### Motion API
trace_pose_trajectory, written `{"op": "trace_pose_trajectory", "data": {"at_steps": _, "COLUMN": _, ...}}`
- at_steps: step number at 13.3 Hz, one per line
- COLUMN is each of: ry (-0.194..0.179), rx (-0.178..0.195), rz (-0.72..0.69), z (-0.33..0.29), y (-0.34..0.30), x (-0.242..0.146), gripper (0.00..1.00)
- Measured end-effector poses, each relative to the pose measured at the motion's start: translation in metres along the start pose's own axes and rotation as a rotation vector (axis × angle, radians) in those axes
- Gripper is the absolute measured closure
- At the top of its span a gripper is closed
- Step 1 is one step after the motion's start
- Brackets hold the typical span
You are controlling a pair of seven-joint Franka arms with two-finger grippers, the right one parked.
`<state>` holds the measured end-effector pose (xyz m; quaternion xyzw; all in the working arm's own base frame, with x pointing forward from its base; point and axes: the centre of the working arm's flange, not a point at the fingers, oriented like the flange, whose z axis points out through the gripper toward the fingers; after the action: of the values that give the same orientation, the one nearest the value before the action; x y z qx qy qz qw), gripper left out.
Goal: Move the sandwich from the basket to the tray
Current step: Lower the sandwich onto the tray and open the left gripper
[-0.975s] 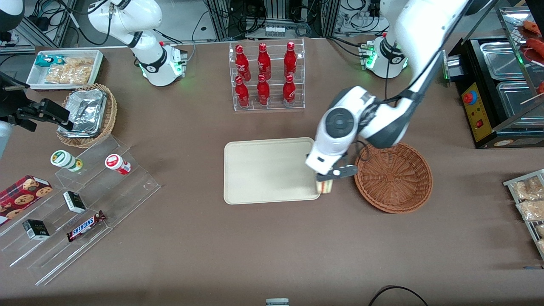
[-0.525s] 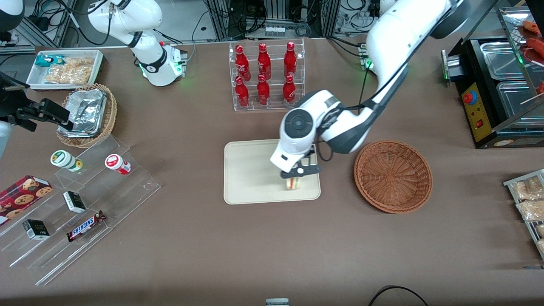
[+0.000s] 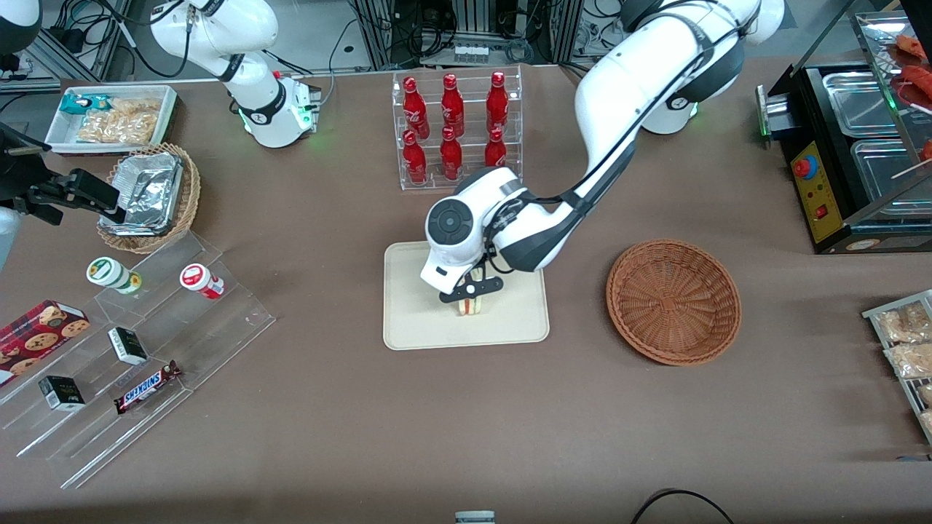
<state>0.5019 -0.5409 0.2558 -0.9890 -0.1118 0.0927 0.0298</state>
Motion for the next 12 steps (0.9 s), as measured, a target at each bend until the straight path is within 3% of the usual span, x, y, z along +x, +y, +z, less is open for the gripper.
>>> {"op": "trace_pose_trajectory", "data": {"at_steps": 4, "ry": 0.0, "rx": 0.003, "rz": -0.015, "z": 0.01, "y": 0.003, "x": 0.007, "gripper": 0.86}}
{"op": "trace_pose_trajectory", "data": {"at_steps": 9, "ry": 0.015, "rx": -0.025, "rz": -0.058, "z": -0.007, "y": 0.006, "x": 0.009, "gripper": 0.38}}
{"op": "trace_pose_trajectory", "data": {"at_steps": 12, "ry": 0.063, "rx": -0.071, "rz": -0.07, "z": -0.063, "y": 0.001, "x": 0.009, "gripper": 0.07}}
